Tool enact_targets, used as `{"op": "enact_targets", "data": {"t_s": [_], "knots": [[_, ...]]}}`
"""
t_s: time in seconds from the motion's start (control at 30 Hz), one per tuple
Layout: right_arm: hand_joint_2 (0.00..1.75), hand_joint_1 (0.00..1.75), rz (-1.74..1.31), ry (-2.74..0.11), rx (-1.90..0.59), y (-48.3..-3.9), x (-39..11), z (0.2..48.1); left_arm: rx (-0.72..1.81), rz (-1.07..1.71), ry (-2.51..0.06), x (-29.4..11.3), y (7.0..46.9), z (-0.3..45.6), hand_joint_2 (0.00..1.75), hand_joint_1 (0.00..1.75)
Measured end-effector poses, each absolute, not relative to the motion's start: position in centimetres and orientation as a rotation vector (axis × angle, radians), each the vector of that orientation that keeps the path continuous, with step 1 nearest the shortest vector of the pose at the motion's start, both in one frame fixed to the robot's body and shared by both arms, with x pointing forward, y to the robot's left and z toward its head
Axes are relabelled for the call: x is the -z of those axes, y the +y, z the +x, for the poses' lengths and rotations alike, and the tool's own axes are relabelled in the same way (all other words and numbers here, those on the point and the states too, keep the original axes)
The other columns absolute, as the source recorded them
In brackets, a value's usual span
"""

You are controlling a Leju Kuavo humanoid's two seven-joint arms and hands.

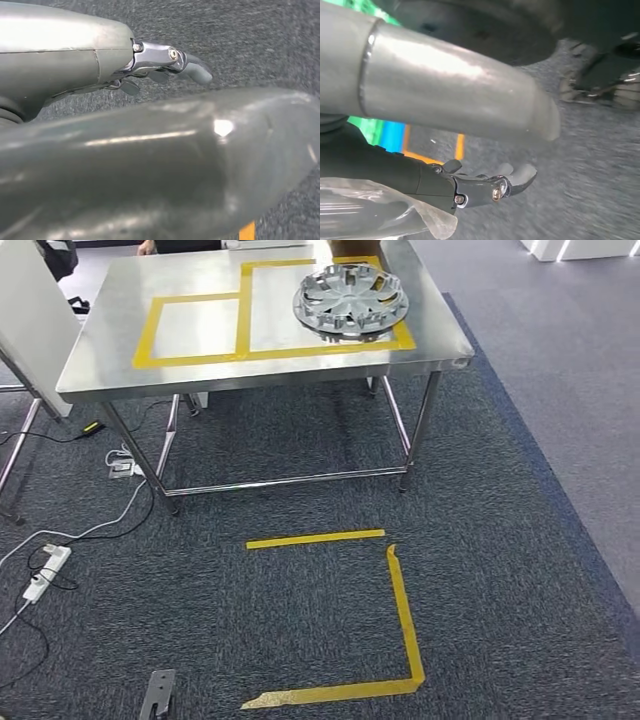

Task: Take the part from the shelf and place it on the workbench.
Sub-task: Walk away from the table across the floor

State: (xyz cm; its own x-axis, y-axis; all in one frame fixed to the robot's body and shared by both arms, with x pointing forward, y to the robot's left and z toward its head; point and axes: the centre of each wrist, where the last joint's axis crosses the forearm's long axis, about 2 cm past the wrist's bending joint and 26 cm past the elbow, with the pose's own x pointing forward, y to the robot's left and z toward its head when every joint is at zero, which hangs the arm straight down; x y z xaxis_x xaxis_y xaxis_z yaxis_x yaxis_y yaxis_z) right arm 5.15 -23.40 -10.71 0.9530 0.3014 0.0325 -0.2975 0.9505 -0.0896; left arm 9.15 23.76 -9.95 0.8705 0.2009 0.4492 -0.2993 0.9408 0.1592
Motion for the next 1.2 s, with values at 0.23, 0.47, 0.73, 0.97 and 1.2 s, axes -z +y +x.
{"op": "enact_targets", "data": {"t_s": [0.23,0.47,0.73,0.97,1.2], "knots": [[0.0,0.0,-0.083,-0.011,-0.305,-23.8,10.8,5.1,-0.267,0.215,-0.429,9.9,23.2,8.9,0.0,0.0],[0.0,0.0,-0.116,-0.005,-0.308,-24.8,10.9,4.9,-0.265,0.19,-0.422,9.8,22.6,9.1,0.0,0.0],[0.0,0.0,-0.147,0.003,-0.286,-26.0,11.0,4.7,-0.262,0.177,-0.413,9.9,22.0,8.7,0.0,0.0],[0.0,0.0,-0.17,0.098,-0.238,-26.7,11.1,4.4,-0.248,0.165,-0.4,9.8,21.9,8.8,0.0,0.0],[0.0,0.0,-0.138,0.132,-0.192,-26.5,11.1,3.9,-0.226,0.191,-0.432,10.0,22.3,7.9,0.0,0.0]]}}
